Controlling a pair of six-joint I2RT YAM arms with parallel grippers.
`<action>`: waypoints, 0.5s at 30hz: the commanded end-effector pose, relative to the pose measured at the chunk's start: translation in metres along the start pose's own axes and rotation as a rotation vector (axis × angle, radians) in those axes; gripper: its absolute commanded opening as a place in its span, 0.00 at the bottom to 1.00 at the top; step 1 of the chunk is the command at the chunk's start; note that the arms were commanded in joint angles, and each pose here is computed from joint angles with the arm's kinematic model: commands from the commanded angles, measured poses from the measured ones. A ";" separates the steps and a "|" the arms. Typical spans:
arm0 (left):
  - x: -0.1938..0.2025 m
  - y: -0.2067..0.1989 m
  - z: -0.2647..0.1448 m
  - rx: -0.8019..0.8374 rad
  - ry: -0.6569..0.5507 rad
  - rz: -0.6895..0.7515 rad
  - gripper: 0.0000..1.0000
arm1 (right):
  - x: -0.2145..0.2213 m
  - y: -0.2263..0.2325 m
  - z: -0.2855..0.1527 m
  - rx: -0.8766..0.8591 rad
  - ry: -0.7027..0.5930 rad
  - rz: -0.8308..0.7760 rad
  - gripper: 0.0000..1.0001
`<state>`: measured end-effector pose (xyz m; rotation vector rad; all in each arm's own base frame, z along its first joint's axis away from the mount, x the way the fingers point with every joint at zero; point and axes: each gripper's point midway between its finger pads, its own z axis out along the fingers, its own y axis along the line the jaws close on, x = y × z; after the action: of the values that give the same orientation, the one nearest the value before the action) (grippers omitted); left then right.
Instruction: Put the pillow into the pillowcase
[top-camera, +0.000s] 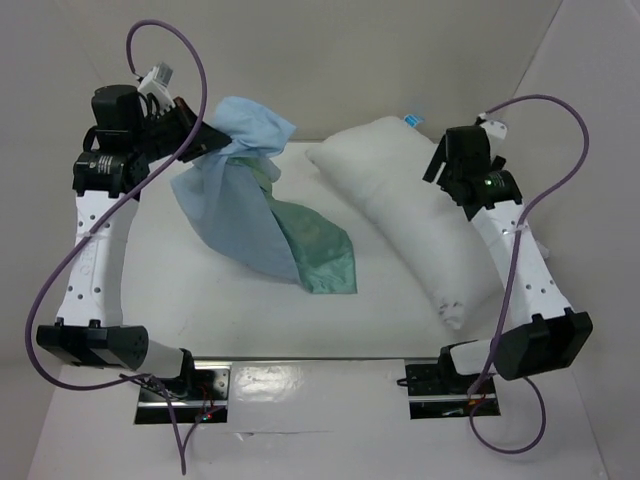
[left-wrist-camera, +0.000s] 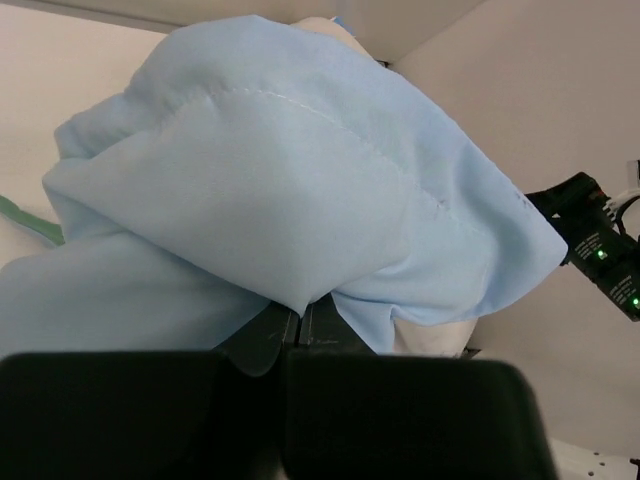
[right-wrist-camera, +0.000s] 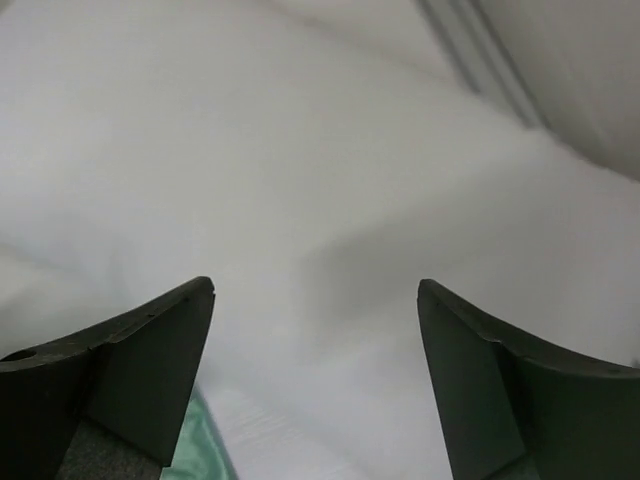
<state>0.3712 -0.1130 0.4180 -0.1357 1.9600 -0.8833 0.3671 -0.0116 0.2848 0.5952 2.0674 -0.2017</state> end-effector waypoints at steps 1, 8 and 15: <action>-0.018 -0.035 -0.019 0.111 -0.084 0.073 0.00 | -0.005 0.075 -0.052 -0.334 -0.068 -0.049 0.90; -0.034 -0.045 -0.031 0.121 -0.133 0.088 0.00 | 0.099 0.183 -0.139 -0.868 -0.030 -0.279 1.00; -0.049 -0.062 -0.047 0.143 -0.182 0.091 0.00 | 0.229 0.237 -0.176 -0.978 0.081 -0.555 1.00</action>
<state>0.3661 -0.1103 0.4507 -0.1158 1.8751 -0.8963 0.2616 0.2970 0.2165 -0.4693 2.1276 0.4923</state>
